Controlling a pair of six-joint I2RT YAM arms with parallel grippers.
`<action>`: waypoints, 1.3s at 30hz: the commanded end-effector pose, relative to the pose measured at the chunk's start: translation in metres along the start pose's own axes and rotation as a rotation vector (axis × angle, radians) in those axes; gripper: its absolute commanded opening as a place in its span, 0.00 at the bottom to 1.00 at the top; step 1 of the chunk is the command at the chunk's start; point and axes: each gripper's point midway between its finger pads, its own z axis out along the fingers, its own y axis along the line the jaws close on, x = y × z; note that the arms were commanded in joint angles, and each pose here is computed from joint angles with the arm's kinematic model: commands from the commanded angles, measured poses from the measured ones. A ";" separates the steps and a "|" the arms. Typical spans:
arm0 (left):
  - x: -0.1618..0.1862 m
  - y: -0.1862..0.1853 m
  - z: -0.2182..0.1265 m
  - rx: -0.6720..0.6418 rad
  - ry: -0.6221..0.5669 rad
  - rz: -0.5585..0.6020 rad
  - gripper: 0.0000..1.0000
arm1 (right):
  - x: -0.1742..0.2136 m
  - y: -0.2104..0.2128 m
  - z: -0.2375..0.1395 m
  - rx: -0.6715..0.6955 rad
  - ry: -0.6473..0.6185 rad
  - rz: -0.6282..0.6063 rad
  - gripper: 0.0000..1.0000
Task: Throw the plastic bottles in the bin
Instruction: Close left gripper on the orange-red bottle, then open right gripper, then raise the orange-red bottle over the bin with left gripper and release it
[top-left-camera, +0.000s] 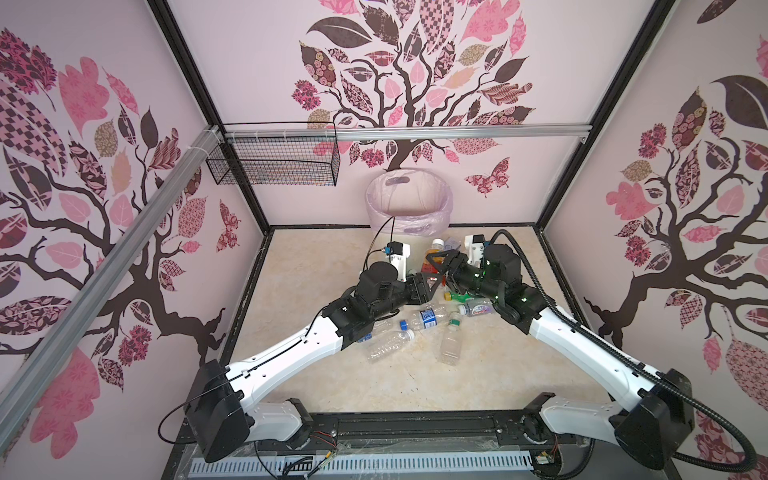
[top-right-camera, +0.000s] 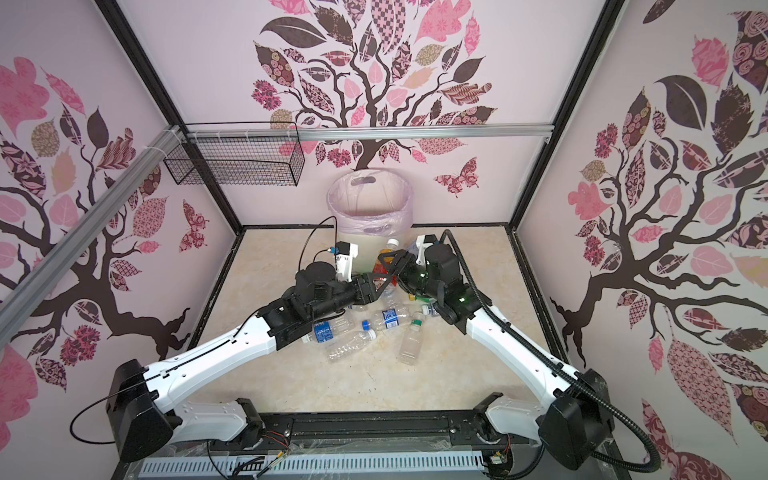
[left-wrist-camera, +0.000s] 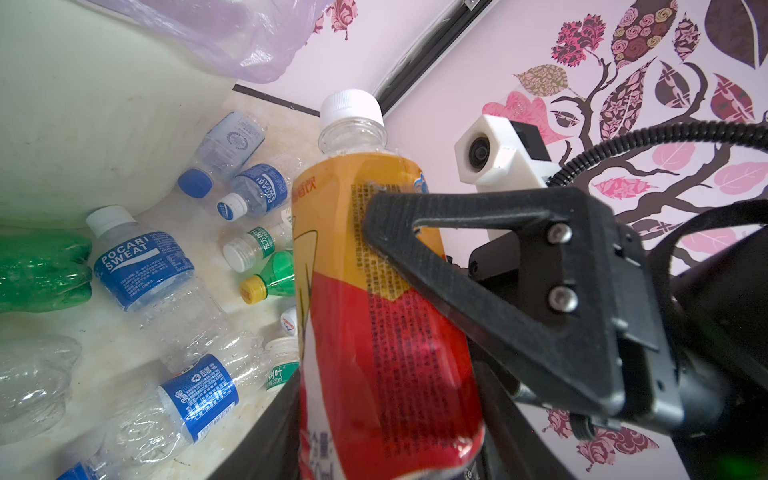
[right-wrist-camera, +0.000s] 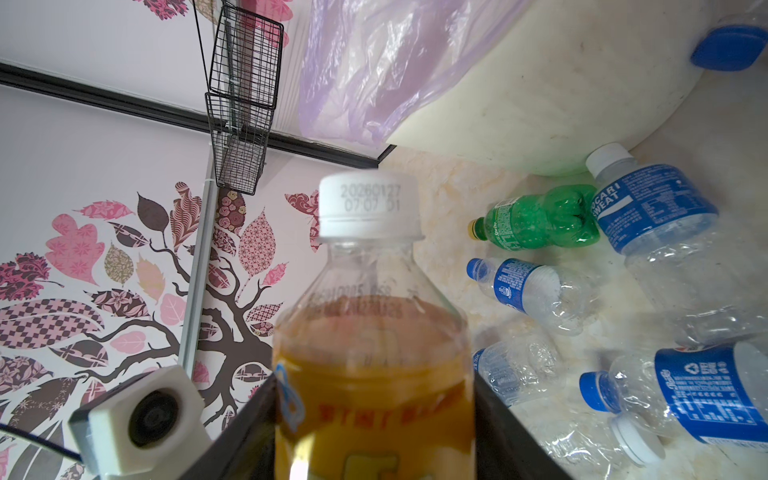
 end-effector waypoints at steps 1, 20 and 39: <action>-0.001 0.008 -0.003 -0.021 -0.022 0.021 0.45 | 0.008 0.012 0.000 -0.029 0.038 -0.026 0.67; -0.003 0.028 -0.031 -0.154 -0.013 0.125 0.42 | -0.040 0.010 -0.019 0.025 -0.061 -0.094 0.99; -0.216 -0.047 -0.074 -0.282 -0.461 0.526 0.41 | -0.075 0.048 -0.043 0.107 -0.155 -0.485 1.00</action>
